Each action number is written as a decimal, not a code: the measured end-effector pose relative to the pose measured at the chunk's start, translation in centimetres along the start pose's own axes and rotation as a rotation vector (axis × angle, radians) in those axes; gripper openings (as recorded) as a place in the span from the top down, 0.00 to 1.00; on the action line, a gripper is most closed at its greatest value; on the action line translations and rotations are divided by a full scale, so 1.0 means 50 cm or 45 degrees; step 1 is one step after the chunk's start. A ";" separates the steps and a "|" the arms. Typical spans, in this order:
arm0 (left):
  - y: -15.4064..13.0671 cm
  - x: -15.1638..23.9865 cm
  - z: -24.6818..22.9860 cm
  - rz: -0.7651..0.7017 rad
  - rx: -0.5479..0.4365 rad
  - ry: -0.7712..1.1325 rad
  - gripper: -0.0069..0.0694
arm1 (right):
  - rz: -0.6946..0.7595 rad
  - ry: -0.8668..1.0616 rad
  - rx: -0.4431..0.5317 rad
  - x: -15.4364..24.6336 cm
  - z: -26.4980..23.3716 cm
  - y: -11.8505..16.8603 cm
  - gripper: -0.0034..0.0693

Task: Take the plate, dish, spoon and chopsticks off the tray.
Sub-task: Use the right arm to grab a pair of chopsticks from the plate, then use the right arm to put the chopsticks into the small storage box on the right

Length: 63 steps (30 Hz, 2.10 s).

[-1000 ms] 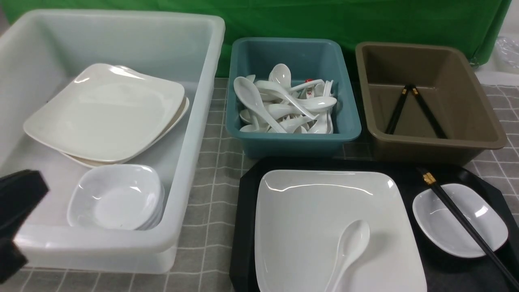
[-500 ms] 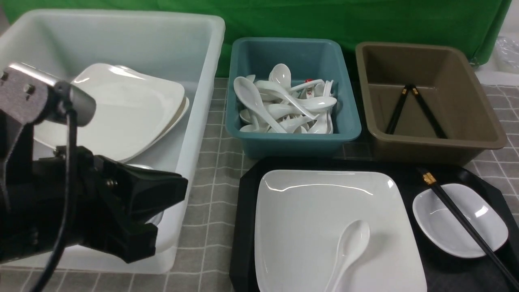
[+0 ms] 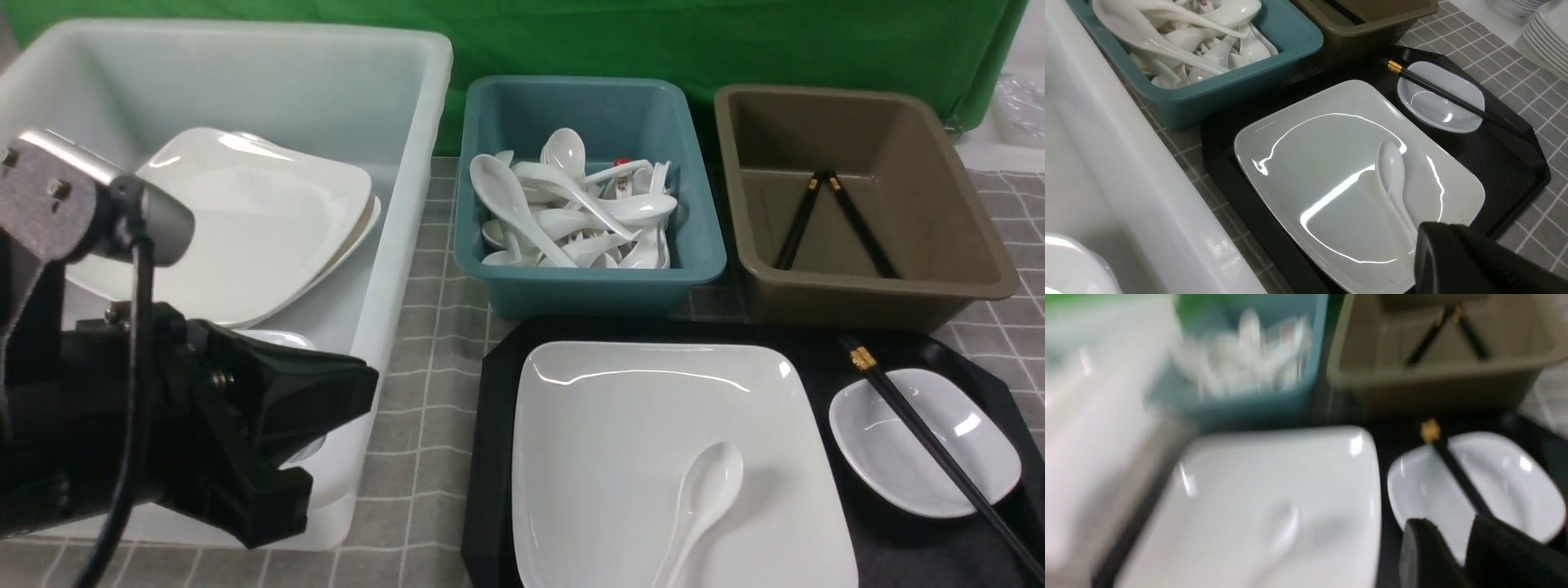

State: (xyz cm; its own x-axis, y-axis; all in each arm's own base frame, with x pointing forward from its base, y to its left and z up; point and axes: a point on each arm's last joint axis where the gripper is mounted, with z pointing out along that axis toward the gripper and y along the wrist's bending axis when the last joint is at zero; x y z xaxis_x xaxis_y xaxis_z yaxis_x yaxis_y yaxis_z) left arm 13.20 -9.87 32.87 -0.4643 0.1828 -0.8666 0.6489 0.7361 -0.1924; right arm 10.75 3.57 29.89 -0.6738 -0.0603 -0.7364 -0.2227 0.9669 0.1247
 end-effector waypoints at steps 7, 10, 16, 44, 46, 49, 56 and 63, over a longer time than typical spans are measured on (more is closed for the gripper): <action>-0.023 0.001 -0.058 0.097 0.031 -0.094 0.90 | -0.267 0.511 0.050 -0.100 0.142 0.008 0.60; -0.040 0.005 -0.108 0.138 0.044 -0.200 0.90 | -0.290 0.647 0.095 -0.116 0.200 -0.015 0.57; -0.062 0.022 -0.164 0.190 0.077 -0.278 0.90 | -0.242 0.770 0.125 -0.113 0.258 -0.046 0.46; -0.076 0.044 -0.193 0.181 0.114 -0.257 0.90 | -0.131 0.812 0.181 -0.065 0.448 -0.151 0.80; -0.076 0.044 -0.193 0.181 0.114 -0.257 0.90 | -0.156 0.813 0.175 -0.069 0.437 -0.149 0.79; -0.075 0.042 -0.193 0.179 0.109 -0.270 0.90 | -0.220 0.804 0.158 -0.085 0.399 -0.141 0.79; -0.067 0.021 -0.198 0.165 0.047 -0.416 0.90 | -0.343 0.730 0.022 -0.123 0.306 -0.090 0.79; -0.057 -0.004 -0.209 0.146 -0.034 -0.605 0.90 | -0.041 0.143 -0.055 -0.296 0.327 -0.078 0.79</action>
State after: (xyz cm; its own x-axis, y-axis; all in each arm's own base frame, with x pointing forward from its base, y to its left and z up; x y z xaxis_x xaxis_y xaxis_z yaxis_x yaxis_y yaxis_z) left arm 5.16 -5.20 38.41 -0.0603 -0.0500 -0.9969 0.6614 0.7460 -0.0774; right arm 33.11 4.76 29.42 -0.7402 -0.1207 -0.6615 -0.2737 0.9527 0.1324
